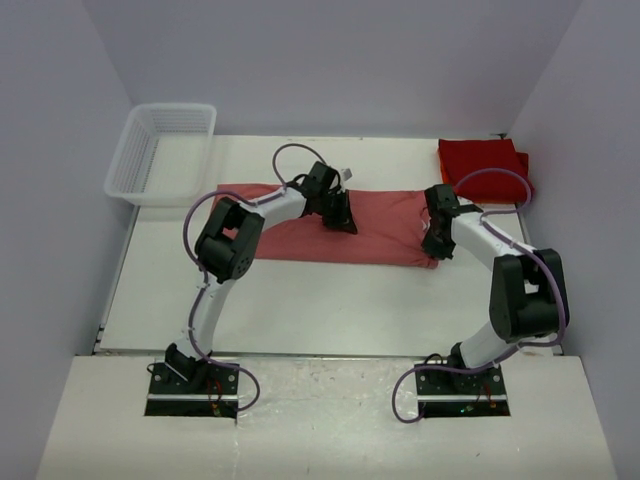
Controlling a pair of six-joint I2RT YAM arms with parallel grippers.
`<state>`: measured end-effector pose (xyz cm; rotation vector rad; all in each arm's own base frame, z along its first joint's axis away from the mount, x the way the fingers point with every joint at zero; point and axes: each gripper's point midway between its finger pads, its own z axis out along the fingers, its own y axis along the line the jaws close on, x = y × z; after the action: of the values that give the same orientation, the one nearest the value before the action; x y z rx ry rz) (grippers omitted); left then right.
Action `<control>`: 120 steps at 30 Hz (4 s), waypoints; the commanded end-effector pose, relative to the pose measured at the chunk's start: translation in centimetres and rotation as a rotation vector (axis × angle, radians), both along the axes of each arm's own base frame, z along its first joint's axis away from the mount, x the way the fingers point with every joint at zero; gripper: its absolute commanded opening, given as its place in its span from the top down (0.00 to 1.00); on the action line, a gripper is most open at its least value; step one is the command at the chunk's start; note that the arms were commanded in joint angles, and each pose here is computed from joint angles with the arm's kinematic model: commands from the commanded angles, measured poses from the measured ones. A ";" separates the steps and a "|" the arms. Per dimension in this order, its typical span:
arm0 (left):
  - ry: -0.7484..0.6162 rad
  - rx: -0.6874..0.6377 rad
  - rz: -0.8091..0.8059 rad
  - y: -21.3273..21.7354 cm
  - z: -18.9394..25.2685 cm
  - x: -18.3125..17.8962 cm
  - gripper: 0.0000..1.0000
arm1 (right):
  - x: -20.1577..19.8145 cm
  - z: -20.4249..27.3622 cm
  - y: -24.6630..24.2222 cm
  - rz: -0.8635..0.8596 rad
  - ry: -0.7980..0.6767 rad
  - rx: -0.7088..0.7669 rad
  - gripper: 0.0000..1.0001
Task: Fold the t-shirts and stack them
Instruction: Fold the other side of the tshirt into a rectangle, then rotate the tshirt 90 degrees
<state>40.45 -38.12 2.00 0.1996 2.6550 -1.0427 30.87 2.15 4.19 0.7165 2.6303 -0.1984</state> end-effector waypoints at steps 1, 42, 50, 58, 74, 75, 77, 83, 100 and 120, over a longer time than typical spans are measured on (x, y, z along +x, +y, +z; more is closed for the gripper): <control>-0.078 0.073 0.012 1.8 1.1 0.6 0.96 | 0.2 0.6 -1.2 -0.001 0.017 -0.046 0.89; -0.155 -0.236 -0.293 -9.9 -2.3 3.5 1.00 | -3.0 13.7 9.0 0.353 -0.355 0.186 1.00; -0.161 -0.257 -0.099 -2.6 -3.8 11.7 1.00 | -5.0 12.3 10.9 0.396 -0.305 0.196 1.00; -0.302 -0.406 -0.131 -1.2 4.8 14.2 1.00 | -4.4 8.4 15.0 0.487 -0.269 0.287 1.00; -0.435 -0.357 -0.260 -5.5 13.2 8.9 0.91 | -4.4 5.5 19.2 0.577 -0.194 0.291 1.00; -0.449 -0.336 -0.255 -5.3 13.7 8.8 0.89 | -4.4 5.5 19.1 0.576 -0.194 0.290 1.00; -0.499 -0.234 -0.185 -3.7 15.3 9.5 0.87 | -4.6 5.4 18.9 0.574 -0.196 0.288 1.00; -0.533 0.363 0.189 8.6 15.2 10.9 1.00 | -5.0 6.3 17.7 0.567 -0.231 0.256 1.00; -0.254 0.943 0.599 28.5 6.3 0.9 1.00 | -5.3 10.5 16.7 0.624 -0.333 0.239 1.00; -0.120 0.912 0.503 28.6 -0.6 -3.5 1.00 | -5.4 11.8 15.8 0.618 -0.383 0.230 1.00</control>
<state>37.20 -7.87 1.55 -0.1979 2.6465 0.4710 24.61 18.13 14.18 -0.0282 2.4345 0.3926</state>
